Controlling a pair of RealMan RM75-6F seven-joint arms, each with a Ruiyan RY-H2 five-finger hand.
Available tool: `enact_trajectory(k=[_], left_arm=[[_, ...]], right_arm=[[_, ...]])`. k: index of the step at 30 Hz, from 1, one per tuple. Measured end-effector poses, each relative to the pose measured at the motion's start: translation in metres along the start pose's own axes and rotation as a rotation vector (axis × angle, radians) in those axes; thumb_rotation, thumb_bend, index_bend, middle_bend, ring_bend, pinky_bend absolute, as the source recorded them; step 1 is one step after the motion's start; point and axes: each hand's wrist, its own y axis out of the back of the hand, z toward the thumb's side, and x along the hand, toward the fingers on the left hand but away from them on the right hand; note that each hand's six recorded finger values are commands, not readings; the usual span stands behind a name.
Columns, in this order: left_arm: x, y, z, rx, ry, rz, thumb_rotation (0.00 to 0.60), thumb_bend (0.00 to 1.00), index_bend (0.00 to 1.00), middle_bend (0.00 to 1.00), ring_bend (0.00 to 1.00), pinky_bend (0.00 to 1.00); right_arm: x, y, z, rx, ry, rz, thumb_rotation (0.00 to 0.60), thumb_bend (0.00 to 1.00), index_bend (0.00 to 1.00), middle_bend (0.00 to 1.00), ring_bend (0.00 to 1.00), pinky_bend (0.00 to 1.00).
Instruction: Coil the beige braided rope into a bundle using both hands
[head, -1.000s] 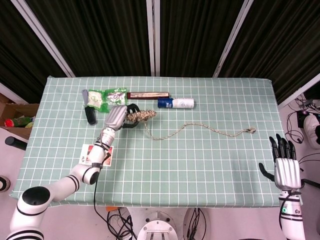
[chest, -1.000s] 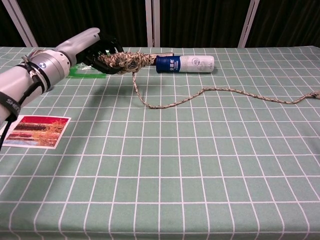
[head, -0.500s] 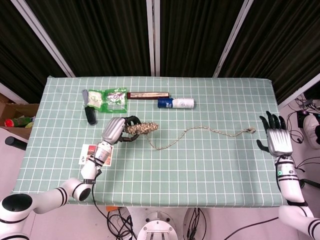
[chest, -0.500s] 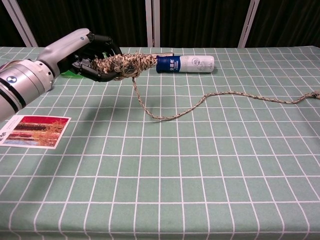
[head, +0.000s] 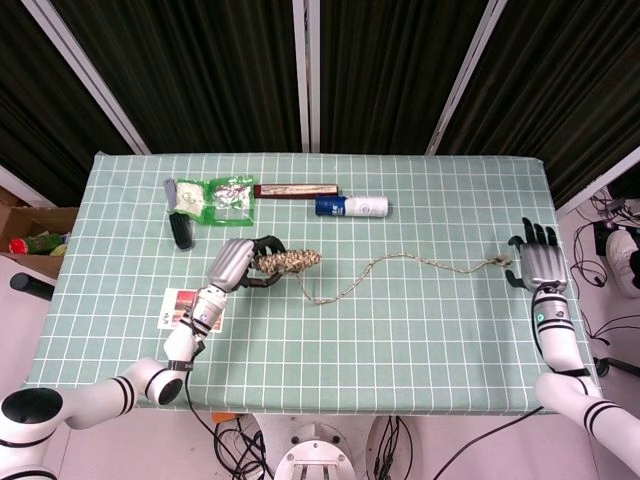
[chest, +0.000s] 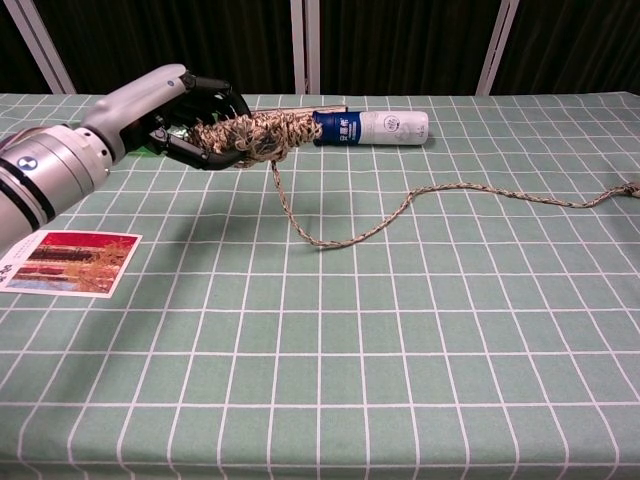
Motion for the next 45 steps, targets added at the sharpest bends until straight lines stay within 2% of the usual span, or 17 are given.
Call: enact_trajectory(k=[4,13,20,39,45], left_arm=[[0.000,-0.001,-0.002,0.002,0.003,-0.006,0.600,0.42,0.73,0.72,0.57,0.56],[0.000,-0.002,-0.002,0.029,0.016,-0.005,0.600,0.44,0.73,0.72,0.57,0.56],[0.000,0.000,-0.003,0.041,0.030,0.000,0.600,0.44,0.73,0.72,0.57,0.56],[0.003,-0.004,-0.002,0.031,0.040,-0.017,0.600,0.44,0.73,0.72,0.57,0.56],[0.003,-0.004,-0.002,0.027,0.043,-0.016,0.600,0.44,0.73,0.72,0.57,0.56]], right_arm=[[-0.005,-0.004,0.004,-0.005,-0.004,-0.004,0.600,0.29,0.41,0.03,0.00,0.00],[-0.014,-0.017,0.018,-0.019,0.010,-0.003,0.600,0.32,0.43,0.05,0.00,0.00],[-0.018,-0.021,0.025,-0.034,0.024,-0.012,0.600,0.33,0.50,0.07,0.00,0.00],[-0.019,-0.024,0.019,-0.041,0.012,-0.021,0.600,0.36,0.53,0.08,0.00,0.00],[-0.019,-0.026,0.018,-0.046,0.007,-0.019,0.600,0.37,0.58,0.10,0.00,0.00]])
